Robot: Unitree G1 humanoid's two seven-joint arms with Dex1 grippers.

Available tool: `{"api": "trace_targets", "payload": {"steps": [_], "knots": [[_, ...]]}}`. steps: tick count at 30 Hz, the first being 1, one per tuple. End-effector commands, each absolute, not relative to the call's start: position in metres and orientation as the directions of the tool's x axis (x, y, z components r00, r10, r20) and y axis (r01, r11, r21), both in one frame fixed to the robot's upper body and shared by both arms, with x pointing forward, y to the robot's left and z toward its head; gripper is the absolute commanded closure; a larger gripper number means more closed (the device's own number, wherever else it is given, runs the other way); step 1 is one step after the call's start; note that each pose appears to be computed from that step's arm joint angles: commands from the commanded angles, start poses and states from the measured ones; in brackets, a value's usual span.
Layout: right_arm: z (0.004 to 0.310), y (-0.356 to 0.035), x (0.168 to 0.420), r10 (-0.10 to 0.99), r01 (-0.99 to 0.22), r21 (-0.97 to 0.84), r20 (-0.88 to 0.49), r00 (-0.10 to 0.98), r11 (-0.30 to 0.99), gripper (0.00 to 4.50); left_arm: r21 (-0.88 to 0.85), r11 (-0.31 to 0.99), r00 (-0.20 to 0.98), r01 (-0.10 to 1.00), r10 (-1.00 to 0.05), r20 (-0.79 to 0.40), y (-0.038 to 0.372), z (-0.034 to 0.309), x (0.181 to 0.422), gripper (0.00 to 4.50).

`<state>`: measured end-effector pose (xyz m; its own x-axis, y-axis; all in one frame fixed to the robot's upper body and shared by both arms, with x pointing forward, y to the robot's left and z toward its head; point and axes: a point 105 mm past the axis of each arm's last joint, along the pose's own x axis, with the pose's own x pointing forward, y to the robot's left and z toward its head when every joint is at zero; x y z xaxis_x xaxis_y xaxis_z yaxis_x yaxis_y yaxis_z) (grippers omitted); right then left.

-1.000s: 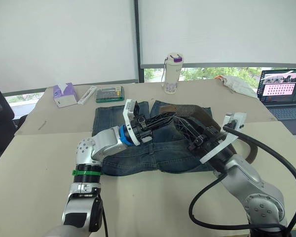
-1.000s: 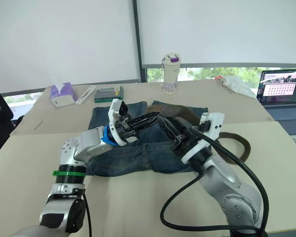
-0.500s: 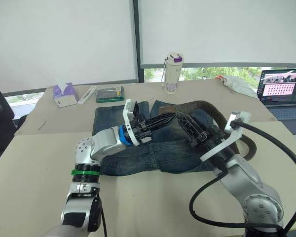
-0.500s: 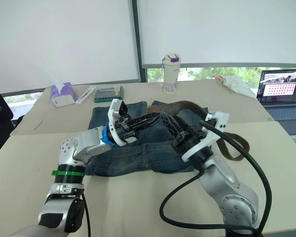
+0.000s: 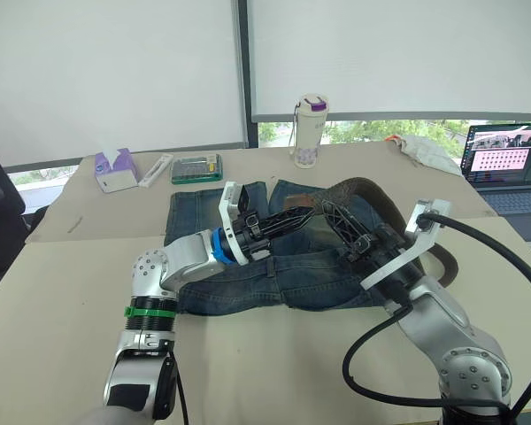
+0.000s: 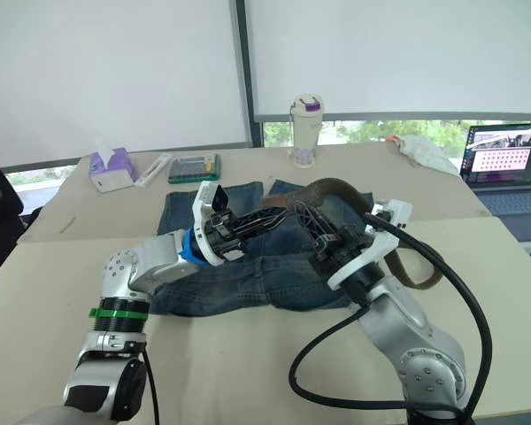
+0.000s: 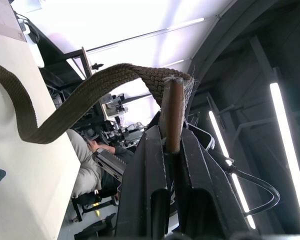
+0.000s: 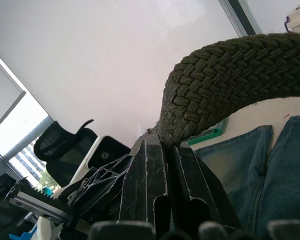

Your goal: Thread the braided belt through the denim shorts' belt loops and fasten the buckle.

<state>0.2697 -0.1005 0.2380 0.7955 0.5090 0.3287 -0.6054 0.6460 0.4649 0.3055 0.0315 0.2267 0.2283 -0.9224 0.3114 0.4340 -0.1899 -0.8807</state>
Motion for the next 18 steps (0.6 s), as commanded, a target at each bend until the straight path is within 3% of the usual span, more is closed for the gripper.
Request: {"api": "trace_targets", "payload": {"steps": [1, 18], "knots": [[0.2531, -0.1151, 0.2715, 0.442, -0.583, 0.448, 0.386, 0.810, 0.677, 4.46, -0.864, -0.205, 0.189, 0.460, -0.928, 0.321, 0.0326, 0.2312, 0.2984, 4.50], [0.2432, -0.1145, 0.2698, 0.490, -0.581, 0.401, 0.313, 0.814, 0.708, 4.46, -0.858, -0.174, 0.176, 0.483, -0.941, 0.290, 0.0338, 0.2233, 0.2960, 4.50]]}}
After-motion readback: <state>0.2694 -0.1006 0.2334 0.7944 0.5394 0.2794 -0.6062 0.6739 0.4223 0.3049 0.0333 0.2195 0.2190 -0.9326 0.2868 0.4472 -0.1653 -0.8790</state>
